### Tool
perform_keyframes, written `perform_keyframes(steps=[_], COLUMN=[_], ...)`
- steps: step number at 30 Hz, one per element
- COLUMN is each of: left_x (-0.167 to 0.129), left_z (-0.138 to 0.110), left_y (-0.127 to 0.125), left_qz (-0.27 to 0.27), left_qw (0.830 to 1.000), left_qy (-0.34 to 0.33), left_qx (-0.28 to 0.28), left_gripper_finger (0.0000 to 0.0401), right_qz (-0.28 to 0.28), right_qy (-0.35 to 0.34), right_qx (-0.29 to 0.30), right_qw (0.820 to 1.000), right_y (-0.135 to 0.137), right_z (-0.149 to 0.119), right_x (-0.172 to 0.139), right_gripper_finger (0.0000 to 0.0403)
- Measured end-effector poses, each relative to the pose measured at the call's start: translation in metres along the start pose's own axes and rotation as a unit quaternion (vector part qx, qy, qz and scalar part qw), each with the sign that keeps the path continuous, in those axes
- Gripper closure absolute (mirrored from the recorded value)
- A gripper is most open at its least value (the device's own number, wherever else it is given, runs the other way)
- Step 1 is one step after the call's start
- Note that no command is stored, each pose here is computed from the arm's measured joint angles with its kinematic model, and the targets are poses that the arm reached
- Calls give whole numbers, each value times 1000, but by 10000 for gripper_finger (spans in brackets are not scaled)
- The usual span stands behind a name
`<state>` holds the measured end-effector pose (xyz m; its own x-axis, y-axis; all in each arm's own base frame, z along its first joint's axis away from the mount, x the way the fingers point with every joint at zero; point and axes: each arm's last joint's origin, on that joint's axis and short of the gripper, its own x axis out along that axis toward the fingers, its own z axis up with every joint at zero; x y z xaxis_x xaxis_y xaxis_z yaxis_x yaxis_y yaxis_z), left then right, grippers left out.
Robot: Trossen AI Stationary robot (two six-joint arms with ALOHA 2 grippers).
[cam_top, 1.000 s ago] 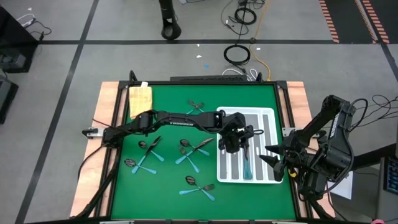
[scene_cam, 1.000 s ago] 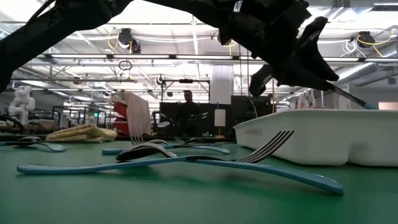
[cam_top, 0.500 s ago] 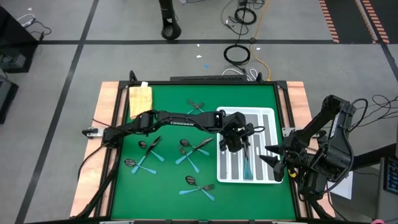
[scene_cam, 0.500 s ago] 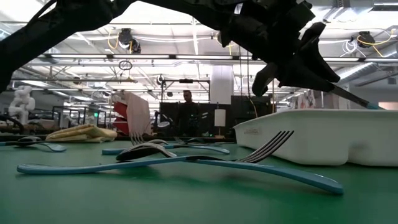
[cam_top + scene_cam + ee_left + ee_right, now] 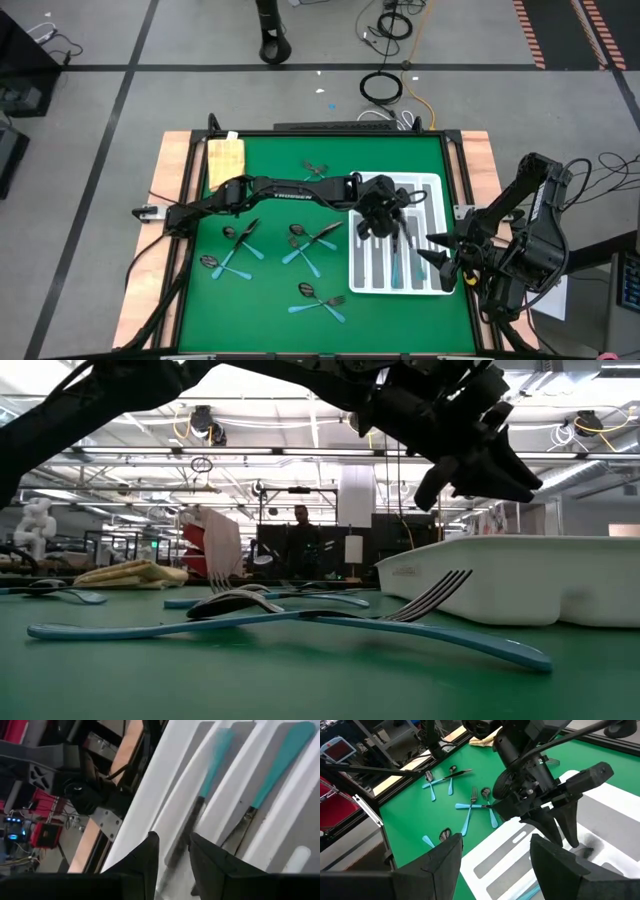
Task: Sort silverware
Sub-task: Put the top blue knife into the tray, then put the right blue knife into the tray
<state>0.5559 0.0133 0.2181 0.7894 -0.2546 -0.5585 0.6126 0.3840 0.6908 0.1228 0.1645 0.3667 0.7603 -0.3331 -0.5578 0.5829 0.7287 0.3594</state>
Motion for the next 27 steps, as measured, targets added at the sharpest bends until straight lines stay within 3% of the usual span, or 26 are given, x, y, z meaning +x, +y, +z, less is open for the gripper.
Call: perform_keyframes(steps=[5,8,11,15,18,22,24,27], left_x=[0,0,-9,-43,-76,-135,-165,-201], left_z=[-2,-3,5,24,31,25,23,17], left_y=[-6,-7,1,21,37,59,66,73], left_qz=[-31,-17,42,117,165,222,236,244], left_qw=[999,998,987,966,932,856,824,796], left_qy=[12,53,140,184,189,185,179,180], left_qx=[-9,-30,-70,-138,-260,-429,-483,-524], left_gripper_finger=[289,289,289,290,290,290,290,290], right_qz=[-1,-22,-98,-225,-256,-253,-257,-281], right_qy=[0,14,87,190,211,221,215,209], right_qx=[-1,24,61,80,111,171,191,214], right_qw=[1000,999,989,952,937,926,922,912], right_y=[0,-4,-14,-31,-35,-30,-27,-28], right_z=[0,-2,-18,-46,-51,-44,-42,-37], right_x=[0,3,20,42,51,64,72,84], right_gripper_finger=[183,183,183,183,183,183,183,183])
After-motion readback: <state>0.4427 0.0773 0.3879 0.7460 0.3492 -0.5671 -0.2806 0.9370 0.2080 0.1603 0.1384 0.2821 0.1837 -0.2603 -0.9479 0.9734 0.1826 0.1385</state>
